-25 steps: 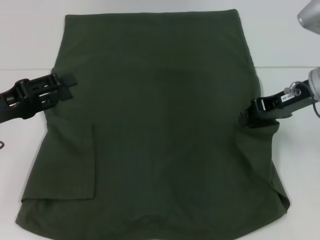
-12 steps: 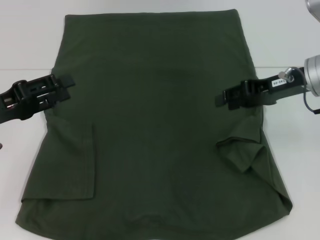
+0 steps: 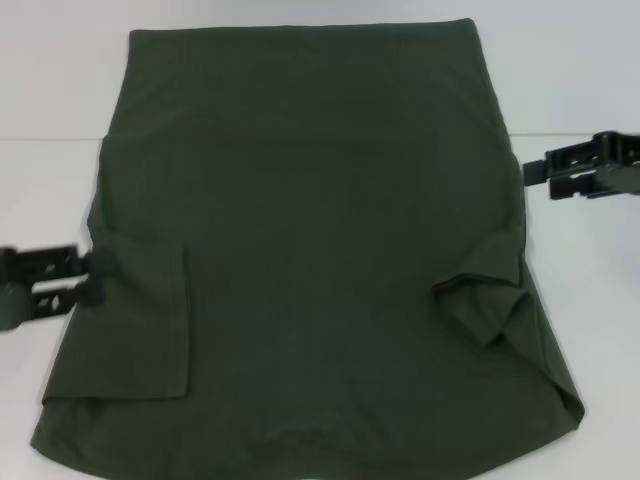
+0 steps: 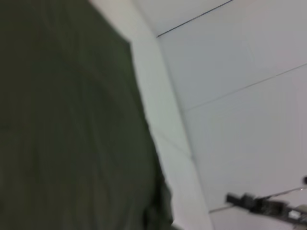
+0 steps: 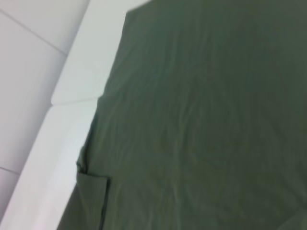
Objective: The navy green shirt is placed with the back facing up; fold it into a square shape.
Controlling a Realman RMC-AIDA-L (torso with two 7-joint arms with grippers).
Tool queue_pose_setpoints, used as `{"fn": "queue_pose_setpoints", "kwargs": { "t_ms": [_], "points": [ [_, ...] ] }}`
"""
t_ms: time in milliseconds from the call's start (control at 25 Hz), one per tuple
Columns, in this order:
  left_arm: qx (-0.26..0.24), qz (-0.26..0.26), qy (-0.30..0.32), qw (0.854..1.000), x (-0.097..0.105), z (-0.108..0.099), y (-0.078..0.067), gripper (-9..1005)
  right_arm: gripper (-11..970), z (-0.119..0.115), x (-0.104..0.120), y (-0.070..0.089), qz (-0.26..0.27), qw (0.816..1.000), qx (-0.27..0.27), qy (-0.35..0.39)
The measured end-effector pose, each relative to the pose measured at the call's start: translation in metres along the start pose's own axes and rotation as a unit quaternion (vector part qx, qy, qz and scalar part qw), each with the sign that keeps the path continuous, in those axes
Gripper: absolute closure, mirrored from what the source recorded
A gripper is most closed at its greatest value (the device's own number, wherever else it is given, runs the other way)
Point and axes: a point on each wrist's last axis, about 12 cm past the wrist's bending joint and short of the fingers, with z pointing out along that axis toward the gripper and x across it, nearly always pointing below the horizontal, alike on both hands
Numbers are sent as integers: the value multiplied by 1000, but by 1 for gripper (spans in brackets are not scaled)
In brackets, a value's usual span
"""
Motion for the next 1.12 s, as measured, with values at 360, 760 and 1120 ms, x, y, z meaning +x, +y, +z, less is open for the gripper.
{"fn": "queue_pose_setpoints", "kwargs": {
  "t_ms": [360,760,1120],
  "points": [
    [-103,-91,20,990,30,-34,26,379,339,-6,-11,6,-7,1000,-2,-3],
    [-159,-103,14,982,36,-41,40,380,348,-4,-11,8,-8,1000,-3,0],
    [-188,-136,3,973,40,-32,55,380,356,-3,-11,7,-5,1000,-5,-1]
  ]
}}
